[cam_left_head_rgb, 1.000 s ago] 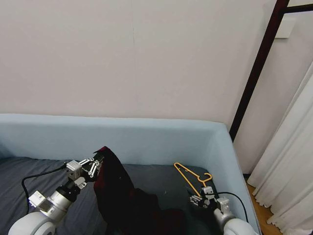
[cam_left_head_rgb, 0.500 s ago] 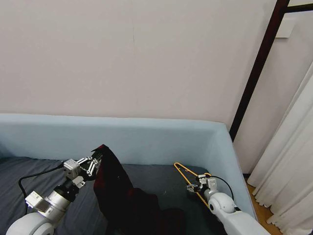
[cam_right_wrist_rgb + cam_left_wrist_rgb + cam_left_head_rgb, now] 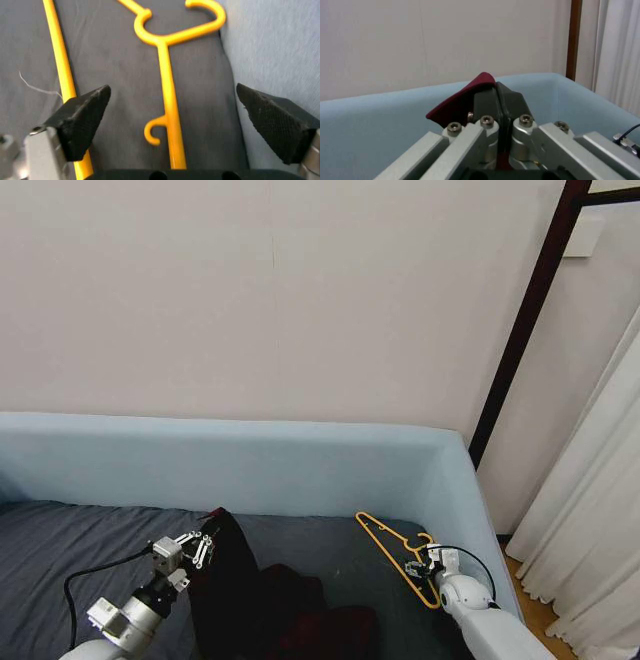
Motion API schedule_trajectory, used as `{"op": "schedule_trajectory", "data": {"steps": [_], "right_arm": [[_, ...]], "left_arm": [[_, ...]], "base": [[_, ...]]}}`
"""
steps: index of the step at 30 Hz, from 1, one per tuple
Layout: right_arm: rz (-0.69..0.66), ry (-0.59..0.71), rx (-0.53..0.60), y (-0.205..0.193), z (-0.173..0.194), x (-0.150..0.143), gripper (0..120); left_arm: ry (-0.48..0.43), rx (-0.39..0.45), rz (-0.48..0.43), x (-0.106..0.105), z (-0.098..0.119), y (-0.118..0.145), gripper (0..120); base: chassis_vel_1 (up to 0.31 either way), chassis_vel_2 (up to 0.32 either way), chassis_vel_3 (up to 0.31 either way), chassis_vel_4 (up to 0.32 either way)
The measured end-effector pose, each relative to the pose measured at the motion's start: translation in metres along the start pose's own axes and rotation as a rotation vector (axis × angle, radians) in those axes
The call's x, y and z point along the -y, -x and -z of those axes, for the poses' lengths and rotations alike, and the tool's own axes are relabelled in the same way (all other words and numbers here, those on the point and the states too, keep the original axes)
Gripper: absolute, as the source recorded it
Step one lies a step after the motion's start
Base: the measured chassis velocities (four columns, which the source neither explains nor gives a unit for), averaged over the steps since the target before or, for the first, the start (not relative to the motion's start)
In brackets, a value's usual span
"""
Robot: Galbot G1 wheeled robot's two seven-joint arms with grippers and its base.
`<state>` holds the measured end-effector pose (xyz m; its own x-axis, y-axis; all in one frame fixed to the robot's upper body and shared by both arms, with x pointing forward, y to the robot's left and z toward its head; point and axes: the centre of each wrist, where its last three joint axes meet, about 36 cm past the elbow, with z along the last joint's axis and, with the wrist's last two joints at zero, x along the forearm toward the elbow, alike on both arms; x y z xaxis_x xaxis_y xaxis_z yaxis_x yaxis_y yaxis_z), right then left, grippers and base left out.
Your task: Pick up the clothes from the sofa and hang them on the clothes hanger.
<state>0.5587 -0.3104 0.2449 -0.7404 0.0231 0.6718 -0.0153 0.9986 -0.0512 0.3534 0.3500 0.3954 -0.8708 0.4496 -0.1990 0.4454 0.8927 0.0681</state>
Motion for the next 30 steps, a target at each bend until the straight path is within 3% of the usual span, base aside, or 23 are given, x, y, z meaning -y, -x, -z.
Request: {"op": "schedule_trajectory", "data": {"steps": [7,12,15,20,30], "right_arm": [[0.019,-0.001,-0.034,0.000,-0.003,0.001,74],[0.022,-0.030,-0.061,0.003,-0.009,0.002,49],[0.023,-0.033,-0.063,0.004,-0.010,0.002,45],[0.026,-0.039,-0.056,0.004,-0.011,0.000,23],[0.027,-0.049,0.006,-0.002,-0.009,0.006,22]], "left_arm": [[0.000,0.005,-0.007,0.001,0.002,0.002,0],[0.004,0.007,-0.007,0.000,0.005,0.001,0],[0.003,0.007,-0.007,0.001,0.004,0.001,0],[-0.005,0.010,-0.002,0.003,0.002,0.001,0],[-0.007,0.009,-0.003,0.005,-0.001,0.004,0]], "base": [[0.000,0.000,0.000,0.000],[0.000,0.000,0.000,0.000],[0.000,0.000,0.000,0.000],[0.000,0.000,0.000,0.000],[0.000,0.000,0.000,0.000]]}}
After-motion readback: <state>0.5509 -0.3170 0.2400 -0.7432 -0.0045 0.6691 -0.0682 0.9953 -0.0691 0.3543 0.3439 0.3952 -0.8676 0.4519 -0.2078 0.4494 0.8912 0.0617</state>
